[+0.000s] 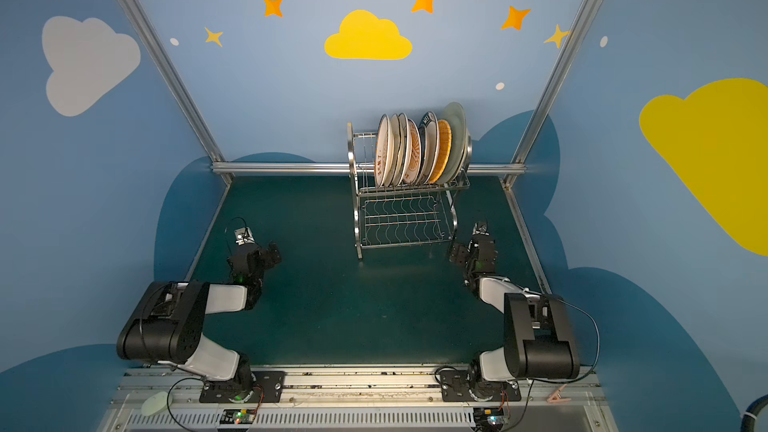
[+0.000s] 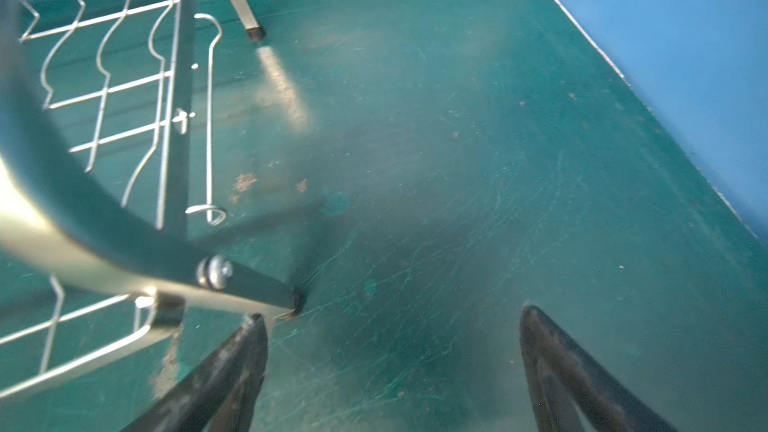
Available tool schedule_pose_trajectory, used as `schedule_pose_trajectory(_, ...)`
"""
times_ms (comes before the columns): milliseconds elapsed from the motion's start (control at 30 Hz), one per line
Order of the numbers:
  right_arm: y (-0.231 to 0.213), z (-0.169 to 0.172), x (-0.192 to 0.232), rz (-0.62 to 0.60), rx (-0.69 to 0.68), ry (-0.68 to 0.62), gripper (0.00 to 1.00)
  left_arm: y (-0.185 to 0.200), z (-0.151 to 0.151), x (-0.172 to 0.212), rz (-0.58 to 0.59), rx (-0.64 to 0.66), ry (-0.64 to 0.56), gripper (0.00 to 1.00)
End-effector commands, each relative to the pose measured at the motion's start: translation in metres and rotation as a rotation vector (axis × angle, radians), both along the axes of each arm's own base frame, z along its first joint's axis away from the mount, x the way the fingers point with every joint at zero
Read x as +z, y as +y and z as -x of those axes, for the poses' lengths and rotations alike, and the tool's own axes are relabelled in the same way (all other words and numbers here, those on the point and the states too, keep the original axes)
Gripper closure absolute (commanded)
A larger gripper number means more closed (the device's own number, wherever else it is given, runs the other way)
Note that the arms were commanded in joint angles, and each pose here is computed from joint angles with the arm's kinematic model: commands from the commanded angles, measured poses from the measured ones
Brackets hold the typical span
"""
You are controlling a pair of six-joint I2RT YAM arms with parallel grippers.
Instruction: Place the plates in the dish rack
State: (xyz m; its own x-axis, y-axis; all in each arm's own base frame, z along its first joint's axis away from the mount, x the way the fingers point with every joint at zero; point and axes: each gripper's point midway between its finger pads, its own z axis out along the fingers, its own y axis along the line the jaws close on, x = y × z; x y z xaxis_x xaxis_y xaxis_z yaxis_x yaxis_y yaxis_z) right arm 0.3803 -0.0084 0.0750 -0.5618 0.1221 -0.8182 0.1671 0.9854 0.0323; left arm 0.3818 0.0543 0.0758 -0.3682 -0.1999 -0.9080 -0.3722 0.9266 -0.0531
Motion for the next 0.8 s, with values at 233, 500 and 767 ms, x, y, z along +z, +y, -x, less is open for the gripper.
schedule_pose_trajectory(233, -0.0005, -0.0063, 0.0099, 0.015, -0.014, -0.032, 0.08, -0.0067, -0.0028, 0.0088, 0.017, -0.039, -0.022, 0.00)
schedule_pose_trajectory(500, -0.0005, -0.0060, 0.0094, 0.015, -0.013, -0.031, 0.08, -0.0103, -0.0040, 0.0088, 0.003, -0.046, -0.015, 0.00)
schedule_pose_trajectory(767, -0.0004, -0.0063, 0.0098, 0.016, -0.013, -0.032, 0.08, -0.0088, -0.0073, 0.0066, 0.012, -0.046, -0.002, 0.00)
